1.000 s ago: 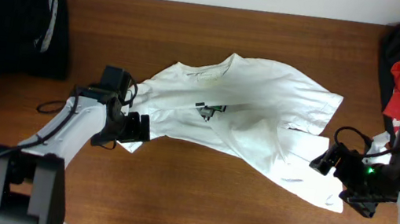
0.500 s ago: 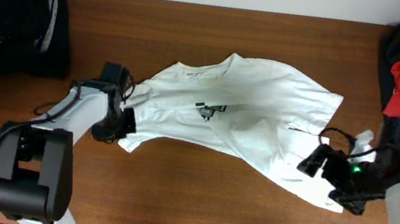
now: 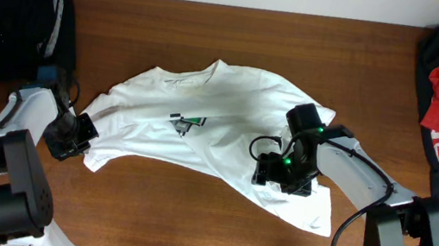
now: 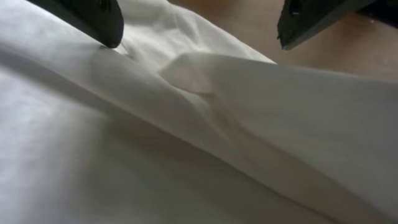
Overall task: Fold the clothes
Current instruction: 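Grasp the T-shirt's left and right edges with both grippers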
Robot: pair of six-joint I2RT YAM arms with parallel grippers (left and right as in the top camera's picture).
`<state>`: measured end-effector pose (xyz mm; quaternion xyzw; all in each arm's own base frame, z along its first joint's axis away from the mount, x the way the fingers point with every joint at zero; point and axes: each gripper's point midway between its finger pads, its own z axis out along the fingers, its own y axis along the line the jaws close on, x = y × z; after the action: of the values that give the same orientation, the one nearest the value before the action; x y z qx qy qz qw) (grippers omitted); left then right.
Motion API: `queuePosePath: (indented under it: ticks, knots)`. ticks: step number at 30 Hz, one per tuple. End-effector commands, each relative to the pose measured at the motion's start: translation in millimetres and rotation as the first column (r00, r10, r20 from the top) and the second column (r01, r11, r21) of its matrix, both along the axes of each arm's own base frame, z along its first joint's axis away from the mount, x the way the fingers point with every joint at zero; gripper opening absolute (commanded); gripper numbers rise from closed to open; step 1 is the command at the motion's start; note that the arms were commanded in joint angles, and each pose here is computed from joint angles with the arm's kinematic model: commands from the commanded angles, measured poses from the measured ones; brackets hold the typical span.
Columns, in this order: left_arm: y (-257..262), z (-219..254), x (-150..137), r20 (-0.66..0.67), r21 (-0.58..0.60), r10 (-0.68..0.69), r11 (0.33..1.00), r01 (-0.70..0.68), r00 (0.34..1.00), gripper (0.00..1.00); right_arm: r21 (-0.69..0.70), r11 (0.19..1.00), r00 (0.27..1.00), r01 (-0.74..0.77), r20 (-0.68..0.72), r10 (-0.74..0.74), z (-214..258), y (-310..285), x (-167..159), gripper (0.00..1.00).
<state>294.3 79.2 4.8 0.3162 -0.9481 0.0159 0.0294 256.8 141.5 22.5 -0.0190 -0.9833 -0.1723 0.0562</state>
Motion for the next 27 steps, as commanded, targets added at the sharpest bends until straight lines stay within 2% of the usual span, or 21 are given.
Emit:
queuePosePath:
  ticks: [1, 3, 7, 9, 11, 12, 13, 15, 18, 20, 21, 22, 26, 27]
  knots:
    - [1.2, 0.0, 3.3, 0.004, -0.001, 0.015, 1.000, -0.015, 1.000, 0.01, 0.003, 0.999, 0.998, -0.045, 0.048, 0.045, -2.1, 3.2, 7.1, 0.81]
    - [1.3, 0.0, 3.5, 0.004, -0.001, 0.015, 1.000, -0.015, 1.000, 0.01, -0.012, 0.999, 0.994, -0.044, 0.097, 0.045, -3.1, 2.2, 18.2, 0.81]
    - [1.3, 0.0, 3.7, 0.005, -0.001, 0.015, 1.000, -0.015, 1.000, 0.01, 0.000, 0.999, 0.989, -0.044, 0.141, 0.043, -2.1, 5.3, 28.4, 0.60]
    - [1.6, -0.1, 4.6, 0.009, 0.000, 0.015, 1.000, -0.015, 1.000, 0.01, 0.001, 0.999, 0.989, -0.044, 0.143, 0.043, -2.0, 5.5, 29.0, 0.40]
    - [1.6, -0.1, 4.6, 0.009, 0.000, 0.015, 1.000, -0.015, 1.000, 0.01, -0.004, 0.999, 0.987, -0.041, 0.153, 0.041, -2.2, 5.0, 31.4, 0.09]
    - [1.6, -0.1, 4.6, 0.009, 0.000, 0.015, 1.000, -0.015, 1.000, 0.01, -0.002, 0.999, 0.986, -0.038, 0.160, 0.038, -1.9, 5.6, 33.1, 0.04]
    - [1.6, -0.1, 4.6, 0.009, 0.000, 0.015, 1.000, -0.015, 1.000, 0.01, 0.001, 0.999, 0.985, -0.035, 0.166, 0.034, -1.5, 6.2, 35.1, 0.04]
    - [1.7, -0.1, 4.8, 0.010, 0.001, 0.015, 1.000, -0.015, 1.000, 0.01, 0.007, 1.000, 0.977, 0.011, 0.215, -0.012, 17.1, 1.3, 59.3, 0.04]
    - [1.7, -0.1, 5.0, 0.011, 0.001, 0.015, 1.000, -0.015, 1.000, 0.01, -0.036, 0.982, 0.907, 0.186, 0.390, -0.158, 117.1, -55.3, 138.4, 0.04]
    - [1.6, -0.1, 4.6, 0.009, 0.000, 0.015, 1.000, -0.015, 1.000, 0.01, -0.042, 0.946, 0.795, 0.322, 0.554, -0.246, 186.2, -107.3, 180.9, 0.04]
    - [1.5, -0.2, 4.3, 0.008, 0.000, 0.015, 1.000, -0.015, 1.000, 0.01, -0.025, 0.926, 0.746, 0.376, 0.601, -0.287, 208.9, -131.7, 191.3, 0.60]
    - [1.5, -0.2, 4.3, 0.008, 0.000, 0.015, 1.000, -0.015, 1.000, 0.01, -0.026, 0.921, 0.744, 0.389, 0.599, -0.297, 208.8, -137.7, 190.6, 0.97]
    - [1.5, -0.2, 4.2, 0.007, 0.000, 0.015, 1.000, -0.015, 1.000, 0.01, -0.056, 0.925, 0.833, 0.377, 0.457, -0.312, 190.3, -134.7, 154.2, 0.99]
    - [1.5, -0.2, 4.2, 0.007, 0.000, 0.015, 1.000, -0.015, 1.000, 0.01, -0.029, 0.936, 0.874, 0.351, 0.368, -0.316, 184.8, -123.1, 134.5, 0.99]
